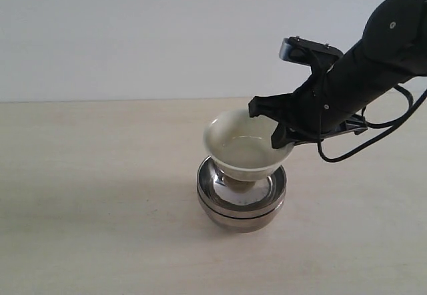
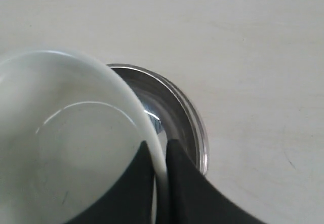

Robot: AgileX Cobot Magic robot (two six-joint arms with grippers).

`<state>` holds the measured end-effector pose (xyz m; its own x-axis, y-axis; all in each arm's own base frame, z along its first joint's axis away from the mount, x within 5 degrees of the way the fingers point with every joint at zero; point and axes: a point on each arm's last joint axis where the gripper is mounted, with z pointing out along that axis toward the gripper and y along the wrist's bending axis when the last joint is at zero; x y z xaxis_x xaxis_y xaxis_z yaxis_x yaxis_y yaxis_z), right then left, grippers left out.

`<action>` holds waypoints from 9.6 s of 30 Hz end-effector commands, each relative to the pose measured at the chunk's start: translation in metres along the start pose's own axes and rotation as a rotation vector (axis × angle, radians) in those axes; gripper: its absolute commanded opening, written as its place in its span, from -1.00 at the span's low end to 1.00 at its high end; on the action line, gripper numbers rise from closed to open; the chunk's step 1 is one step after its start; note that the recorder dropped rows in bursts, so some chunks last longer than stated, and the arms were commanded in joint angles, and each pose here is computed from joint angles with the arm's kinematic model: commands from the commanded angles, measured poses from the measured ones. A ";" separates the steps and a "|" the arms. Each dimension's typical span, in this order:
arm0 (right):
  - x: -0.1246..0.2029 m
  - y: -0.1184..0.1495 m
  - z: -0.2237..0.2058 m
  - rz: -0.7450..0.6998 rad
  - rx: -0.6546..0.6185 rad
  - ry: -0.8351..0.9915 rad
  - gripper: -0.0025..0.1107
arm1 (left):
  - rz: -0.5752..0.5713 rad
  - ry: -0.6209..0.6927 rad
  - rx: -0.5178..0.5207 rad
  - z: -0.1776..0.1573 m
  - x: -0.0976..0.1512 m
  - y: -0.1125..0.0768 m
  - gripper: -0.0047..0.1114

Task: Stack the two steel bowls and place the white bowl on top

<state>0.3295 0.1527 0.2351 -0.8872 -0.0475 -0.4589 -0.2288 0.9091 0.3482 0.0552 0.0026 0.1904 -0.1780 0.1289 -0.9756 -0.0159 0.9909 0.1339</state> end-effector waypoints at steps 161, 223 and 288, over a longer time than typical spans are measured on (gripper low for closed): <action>0.060 -0.035 0.013 0.009 0.115 -0.027 -0.96 | -0.017 -0.007 -0.002 0.000 0.000 0.000 -0.85; 0.261 -0.067 -0.150 -0.159 -0.034 -1.134 -0.96 | -0.017 -0.007 -0.002 0.000 0.000 0.000 -0.85; 0.278 -0.085 -0.125 -0.161 0.220 -0.786 -0.96 | -0.017 -0.007 -0.002 0.000 0.000 0.000 -0.85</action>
<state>0.0518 0.0107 0.1808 -0.2979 0.0428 -0.9536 -0.1793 0.9787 0.0999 0.0552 0.0026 0.1904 -0.1780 0.1289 -0.9756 -0.0159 0.9909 0.1339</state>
